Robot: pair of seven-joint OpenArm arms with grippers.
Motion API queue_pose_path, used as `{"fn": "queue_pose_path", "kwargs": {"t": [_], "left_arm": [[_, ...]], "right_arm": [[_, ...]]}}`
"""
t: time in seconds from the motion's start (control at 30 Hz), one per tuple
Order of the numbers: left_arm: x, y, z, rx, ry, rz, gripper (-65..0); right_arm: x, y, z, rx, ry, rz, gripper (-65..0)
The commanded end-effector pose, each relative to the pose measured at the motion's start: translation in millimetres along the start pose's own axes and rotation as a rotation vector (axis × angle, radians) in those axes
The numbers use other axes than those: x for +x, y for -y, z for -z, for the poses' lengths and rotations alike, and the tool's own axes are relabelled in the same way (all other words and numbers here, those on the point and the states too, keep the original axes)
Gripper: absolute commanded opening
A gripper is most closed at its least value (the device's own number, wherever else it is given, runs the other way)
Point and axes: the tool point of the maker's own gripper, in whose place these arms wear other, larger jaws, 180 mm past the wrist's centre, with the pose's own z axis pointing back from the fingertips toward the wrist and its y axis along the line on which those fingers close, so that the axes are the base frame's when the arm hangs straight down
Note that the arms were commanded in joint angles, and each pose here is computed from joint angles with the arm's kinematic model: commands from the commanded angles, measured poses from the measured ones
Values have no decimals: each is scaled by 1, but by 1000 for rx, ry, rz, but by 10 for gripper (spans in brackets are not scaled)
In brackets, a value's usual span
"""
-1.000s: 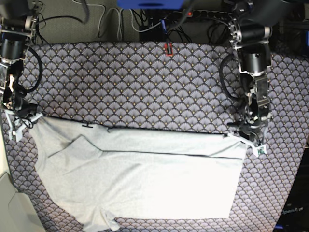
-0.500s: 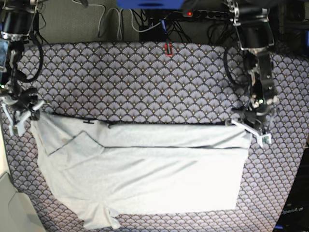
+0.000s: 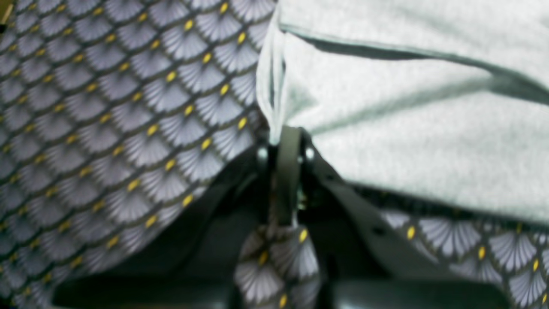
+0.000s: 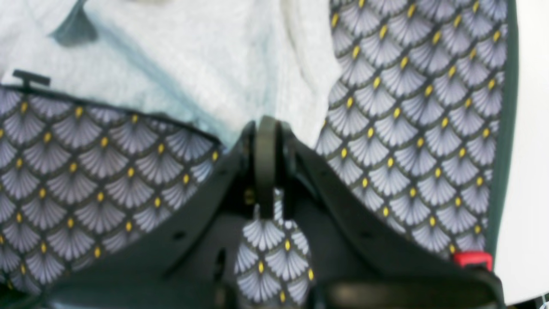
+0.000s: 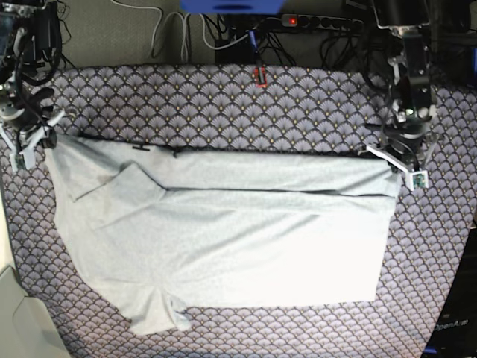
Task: Fold the T-shirt properly
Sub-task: 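Drag the shirt back toward the robot with both grippers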
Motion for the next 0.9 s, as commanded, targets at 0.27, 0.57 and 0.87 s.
{"fn": "queue_pose_path", "kwargs": {"t": [0.27, 0.57, 0.87], "left_arm": [[-7, -14, -32, 21, 33, 49, -646], [-24, -54, -49, 111, 4, 38, -646], [-37, -60, -51, 118, -30, 47, -646]], "right_arm": [[-20, -2, -26, 0, -20, -56, -650], [-49, 1, -43, 24, -71, -92, -650], [-55, 2, -46, 25, -86, -95, -650]]}}
